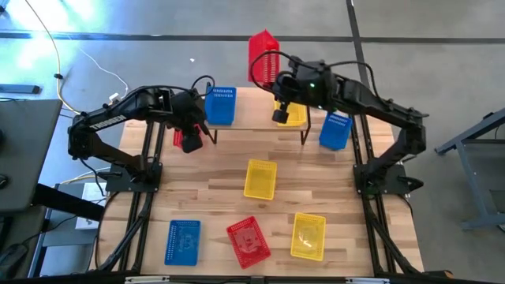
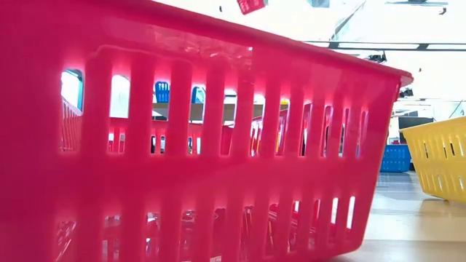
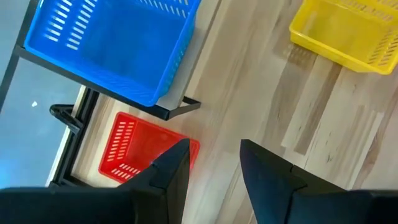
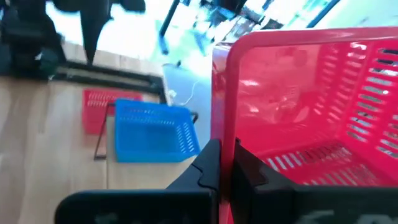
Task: Stack baskets on shelf by color
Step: Put the right red basket on the shelf
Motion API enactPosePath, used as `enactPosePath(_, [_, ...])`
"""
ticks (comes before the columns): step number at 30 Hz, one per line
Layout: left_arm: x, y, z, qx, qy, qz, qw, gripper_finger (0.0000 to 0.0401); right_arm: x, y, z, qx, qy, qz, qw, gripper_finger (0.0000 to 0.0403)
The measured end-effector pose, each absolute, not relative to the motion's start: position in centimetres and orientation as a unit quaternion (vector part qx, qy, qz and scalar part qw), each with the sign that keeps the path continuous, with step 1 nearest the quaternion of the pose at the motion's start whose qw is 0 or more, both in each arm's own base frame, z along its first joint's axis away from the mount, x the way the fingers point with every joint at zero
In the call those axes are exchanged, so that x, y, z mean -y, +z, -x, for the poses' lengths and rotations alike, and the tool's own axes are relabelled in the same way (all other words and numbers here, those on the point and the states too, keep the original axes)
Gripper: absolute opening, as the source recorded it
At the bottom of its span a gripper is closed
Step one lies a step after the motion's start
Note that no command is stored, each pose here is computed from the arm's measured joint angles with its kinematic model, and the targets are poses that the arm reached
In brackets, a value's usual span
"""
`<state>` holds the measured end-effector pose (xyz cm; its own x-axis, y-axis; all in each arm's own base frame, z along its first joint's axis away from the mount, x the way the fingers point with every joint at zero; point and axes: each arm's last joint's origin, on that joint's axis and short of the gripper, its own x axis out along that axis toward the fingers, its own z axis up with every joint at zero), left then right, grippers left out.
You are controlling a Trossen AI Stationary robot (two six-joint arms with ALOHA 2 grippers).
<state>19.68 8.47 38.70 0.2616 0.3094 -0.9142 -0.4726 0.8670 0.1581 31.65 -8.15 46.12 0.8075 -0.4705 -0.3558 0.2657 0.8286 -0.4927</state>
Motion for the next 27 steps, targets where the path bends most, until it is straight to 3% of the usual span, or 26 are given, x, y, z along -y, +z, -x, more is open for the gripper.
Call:
enactPosePath(12, [-8.5, 38.7, -19.7, -0.554, 0.248, 0.074, 0.791, 0.0131, 9.0, 40.1, -35.9, -0.347, -0.147, 0.128, 0.917, 0.0000])
enactPosePath(27, [-8.5, 38.7, -19.7, -0.555, 0.248, 0.072, 0.791, 0.0131, 9.3, 34.8, -38.6, -0.452, -0.124, 0.111, 0.876, 0.0000])
